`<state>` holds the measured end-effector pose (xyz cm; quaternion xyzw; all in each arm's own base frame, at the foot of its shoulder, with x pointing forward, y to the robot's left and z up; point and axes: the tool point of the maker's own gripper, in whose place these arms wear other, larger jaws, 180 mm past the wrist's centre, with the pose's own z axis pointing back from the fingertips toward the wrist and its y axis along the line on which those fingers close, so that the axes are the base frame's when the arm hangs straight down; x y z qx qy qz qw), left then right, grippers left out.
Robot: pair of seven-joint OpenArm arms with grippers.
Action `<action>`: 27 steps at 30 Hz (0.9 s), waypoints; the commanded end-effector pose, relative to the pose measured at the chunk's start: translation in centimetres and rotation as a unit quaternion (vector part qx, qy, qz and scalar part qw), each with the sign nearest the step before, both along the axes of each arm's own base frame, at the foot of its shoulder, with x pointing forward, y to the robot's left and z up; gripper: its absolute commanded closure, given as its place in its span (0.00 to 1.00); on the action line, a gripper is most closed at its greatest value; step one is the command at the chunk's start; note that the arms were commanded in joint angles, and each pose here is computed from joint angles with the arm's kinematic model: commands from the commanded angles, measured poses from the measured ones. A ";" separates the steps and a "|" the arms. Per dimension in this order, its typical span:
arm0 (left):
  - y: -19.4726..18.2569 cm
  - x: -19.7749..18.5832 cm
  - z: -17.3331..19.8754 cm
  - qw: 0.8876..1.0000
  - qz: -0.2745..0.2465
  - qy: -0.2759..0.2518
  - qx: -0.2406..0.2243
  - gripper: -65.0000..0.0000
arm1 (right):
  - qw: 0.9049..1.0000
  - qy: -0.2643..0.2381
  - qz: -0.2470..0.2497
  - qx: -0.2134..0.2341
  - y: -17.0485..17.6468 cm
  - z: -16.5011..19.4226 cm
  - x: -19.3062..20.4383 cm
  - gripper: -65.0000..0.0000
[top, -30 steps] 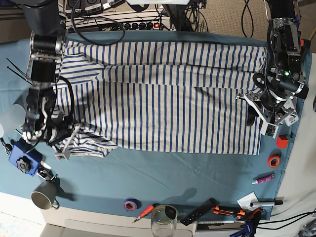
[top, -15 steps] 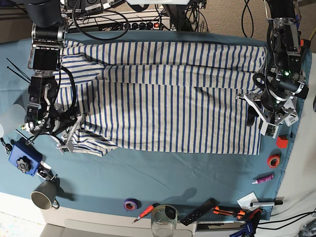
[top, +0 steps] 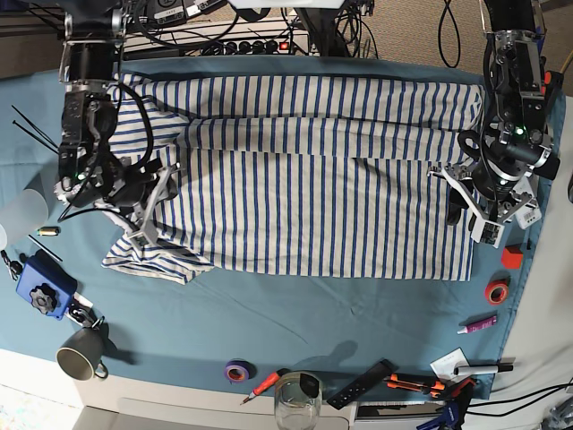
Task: Fold the T-shirt properly
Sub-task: 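Grasp the hem corners with both grippers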
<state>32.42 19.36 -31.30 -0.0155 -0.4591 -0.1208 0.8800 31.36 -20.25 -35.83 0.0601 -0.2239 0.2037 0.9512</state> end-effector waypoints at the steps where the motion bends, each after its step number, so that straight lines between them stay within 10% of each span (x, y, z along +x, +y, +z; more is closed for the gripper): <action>1: 0.2 0.8 1.5 1.000 -0.001 -0.027 0.003 0.61 | 0.999 -0.039 -0.007 0.005 -0.3 2.0 1.7 0.70; 5: 0.3 0.8 1.5 1.000 -0.001 -0.027 0.003 0.61 | 0.989 -0.126 -0.065 0.032 -2.3 5.7 5.0 0.70; 11: 0.3 0.8 1.5 1.000 -0.001 -0.027 0.003 0.61 | 0.948 -0.200 -0.248 0.026 -10.3 9.1 8.7 0.70; 27: 0.1 0.8 1.6 1.000 -0.003 -0.031 -0.002 0.61 | 0.932 -0.172 -0.312 0.064 -13.2 6.1 12.0 0.57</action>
